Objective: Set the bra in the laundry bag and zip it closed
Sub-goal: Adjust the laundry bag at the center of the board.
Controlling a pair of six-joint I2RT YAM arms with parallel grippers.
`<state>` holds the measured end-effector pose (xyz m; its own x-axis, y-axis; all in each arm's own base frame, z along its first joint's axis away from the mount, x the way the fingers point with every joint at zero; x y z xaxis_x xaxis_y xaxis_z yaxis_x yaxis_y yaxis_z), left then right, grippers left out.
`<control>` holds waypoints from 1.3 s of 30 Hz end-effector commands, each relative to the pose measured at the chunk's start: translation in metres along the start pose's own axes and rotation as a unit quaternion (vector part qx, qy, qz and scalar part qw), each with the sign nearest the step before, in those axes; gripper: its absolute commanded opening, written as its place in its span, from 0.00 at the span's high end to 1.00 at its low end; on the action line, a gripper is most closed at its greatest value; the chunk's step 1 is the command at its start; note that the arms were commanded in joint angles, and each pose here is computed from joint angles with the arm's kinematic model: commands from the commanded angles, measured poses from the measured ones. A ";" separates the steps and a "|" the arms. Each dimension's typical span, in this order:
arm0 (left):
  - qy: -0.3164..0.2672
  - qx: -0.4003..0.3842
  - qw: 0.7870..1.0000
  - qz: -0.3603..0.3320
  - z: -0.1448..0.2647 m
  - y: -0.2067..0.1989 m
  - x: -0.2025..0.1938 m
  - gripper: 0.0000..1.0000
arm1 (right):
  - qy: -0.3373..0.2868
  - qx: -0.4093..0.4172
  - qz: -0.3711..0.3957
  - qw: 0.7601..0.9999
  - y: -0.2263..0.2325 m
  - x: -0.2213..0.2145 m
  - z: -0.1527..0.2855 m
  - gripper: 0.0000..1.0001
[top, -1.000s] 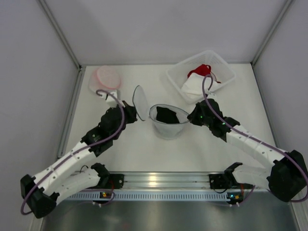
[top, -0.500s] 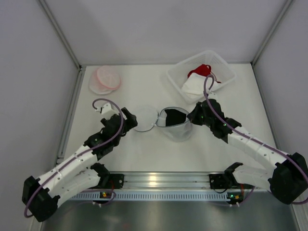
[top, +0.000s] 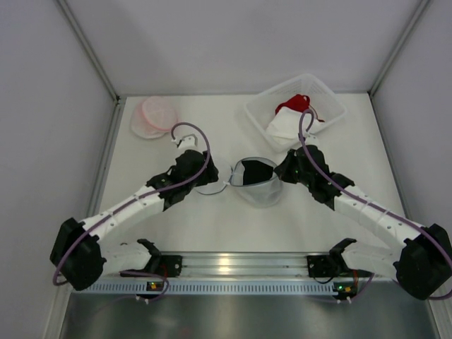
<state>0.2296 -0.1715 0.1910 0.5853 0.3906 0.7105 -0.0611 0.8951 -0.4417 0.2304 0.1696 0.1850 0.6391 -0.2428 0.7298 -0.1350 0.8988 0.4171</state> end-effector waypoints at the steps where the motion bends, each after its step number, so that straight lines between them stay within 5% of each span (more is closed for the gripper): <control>1: -0.005 -0.060 0.998 -0.005 -0.014 -0.024 0.004 0.32 | -0.032 0.016 -0.002 0.999 0.007 0.015 0.005 1.00; 11: 0.072 -0.062 0.995 0.039 -0.053 -0.032 -0.032 0.39 | -0.038 0.005 -0.004 0.999 0.004 0.016 0.008 1.00; 17: 0.045 -0.073 0.995 0.050 -0.057 -0.027 -0.035 0.52 | -0.036 0.004 -0.001 0.999 0.004 0.016 0.008 1.00; 32: 0.076 -0.043 0.995 0.050 -0.074 -0.015 -0.057 0.58 | -0.039 0.000 -0.002 0.999 0.003 0.017 0.009 1.00; 39: 0.083 -0.067 0.993 0.042 -0.072 -0.020 -0.057 0.92 | -0.041 -0.001 -0.004 0.999 0.004 0.018 0.009 1.00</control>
<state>0.2513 -0.2205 0.1102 0.7286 0.4024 0.5542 -0.0640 0.8456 -0.5299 0.2296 0.1663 0.1901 0.6198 -0.2537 0.7426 -0.1271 0.9013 0.4140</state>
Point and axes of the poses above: each gripper's point midway between its finger pads, its own z axis back along the fingers, its own y axis along the line the jaws close on, x = y × z, the point moved 7 cm from there along z, back along the fingers, and after that the axes turned 5 degrees about z, right-handed, at the moved point
